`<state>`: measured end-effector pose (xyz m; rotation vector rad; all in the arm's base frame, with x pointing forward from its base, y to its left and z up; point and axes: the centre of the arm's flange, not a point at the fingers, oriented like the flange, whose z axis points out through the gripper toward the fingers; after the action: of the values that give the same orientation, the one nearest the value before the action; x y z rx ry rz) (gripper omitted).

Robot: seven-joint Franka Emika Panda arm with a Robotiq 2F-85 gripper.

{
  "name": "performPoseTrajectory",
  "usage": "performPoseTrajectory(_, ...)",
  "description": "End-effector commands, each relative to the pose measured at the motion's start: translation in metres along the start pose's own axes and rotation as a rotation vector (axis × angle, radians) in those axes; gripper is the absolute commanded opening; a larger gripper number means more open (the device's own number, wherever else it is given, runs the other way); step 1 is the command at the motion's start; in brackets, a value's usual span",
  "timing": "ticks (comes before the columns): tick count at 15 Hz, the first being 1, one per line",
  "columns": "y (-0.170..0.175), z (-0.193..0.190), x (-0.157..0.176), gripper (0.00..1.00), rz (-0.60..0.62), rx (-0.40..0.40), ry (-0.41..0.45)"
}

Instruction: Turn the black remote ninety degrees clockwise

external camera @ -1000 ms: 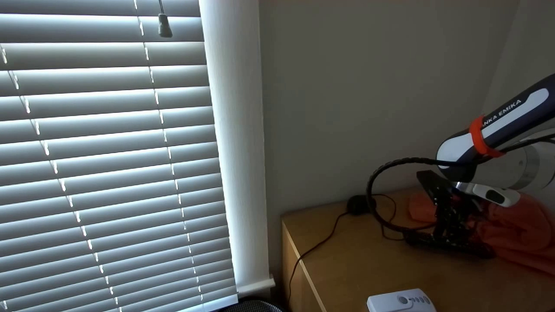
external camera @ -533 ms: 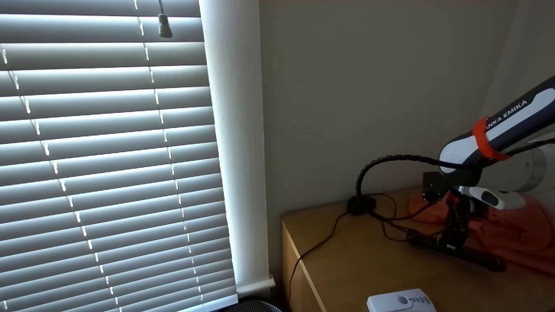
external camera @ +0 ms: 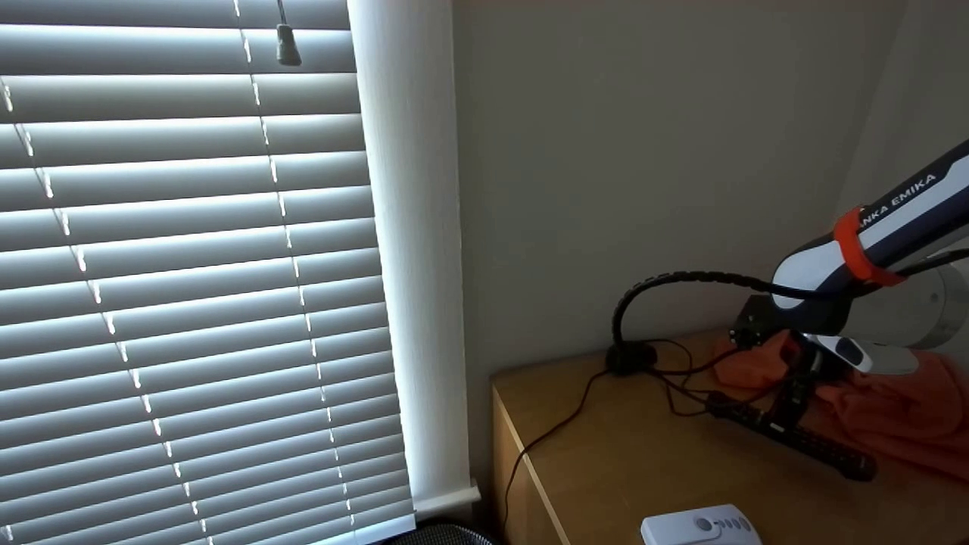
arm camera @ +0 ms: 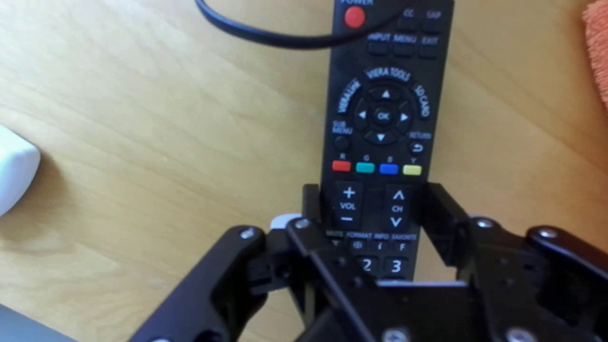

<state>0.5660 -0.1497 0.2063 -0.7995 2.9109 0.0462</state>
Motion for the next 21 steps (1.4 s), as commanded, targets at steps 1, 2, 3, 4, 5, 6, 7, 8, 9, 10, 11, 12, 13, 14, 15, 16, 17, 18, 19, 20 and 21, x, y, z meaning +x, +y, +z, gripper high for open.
performPoseTrajectory(1,0.009,-0.001,0.009,0.31,0.073,0.034,-0.008)
performPoseTrajectory(2,0.008,0.001,0.011,0.31,0.093,0.052,0.009)
performPoseTrajectory(3,0.005,0.002,0.014,0.31,0.119,0.061,0.026)
performPoseTrajectory(4,0.003,0.002,0.016,0.31,0.146,0.068,0.037)
performPoseTrajectory(5,0.001,0.001,0.016,0.31,0.163,0.061,0.044)
performPoseTrajectory(6,-0.001,0.0,0.016,0.31,0.172,0.064,0.045)
performPoseTrajectory(7,-0.006,0.005,0.014,0.31,0.136,0.047,0.029)
performPoseTrajectory(8,-0.006,0.005,0.015,0.56,0.139,0.049,0.03)
performPoseTrajectory(9,-0.006,0.005,0.015,0.56,0.139,0.048,0.029)
performPoseTrajectory(10,-0.006,0.005,0.014,0.56,0.138,0.047,0.029)
performPoseTrajectory(11,-0.006,0.005,0.014,0.56,0.138,0.047,0.028)
performPoseTrajectory(12,-0.005,0.006,0.014,0.31,0.137,0.047,0.028)
performPoseTrajectory(13,-0.004,0.005,0.013,0.31,0.175,0.035,0.031)
performPoseTrajectory(14,-0.003,0.004,0.011,0.31,0.239,0.044,0.039)
performPoseTrajectory(15,-0.002,0.005,0.011,0.31,0.286,0.043,0.042)
performPoseTrajectory(16,0.0,0.006,0.01,0.31,0.338,0.047,0.047)
performPoseTrajectory(17,0.002,0.008,0.008,0.31,0.37,0.052,0.04)
performPoseTrajectory(18,0.004,0.009,0.007,0.31,0.399,0.05,0.038)
performPoseTrajectory(19,0.006,0.011,0.005,0.31,0.417,0.052,0.033)
performPoseTrajectory(20,0.007,0.013,0.003,0.31,0.433,0.049,0.037)
performPoseTrajectory(21,0.008,0.015,0.001,0.31,0.44,0.05,0.034)
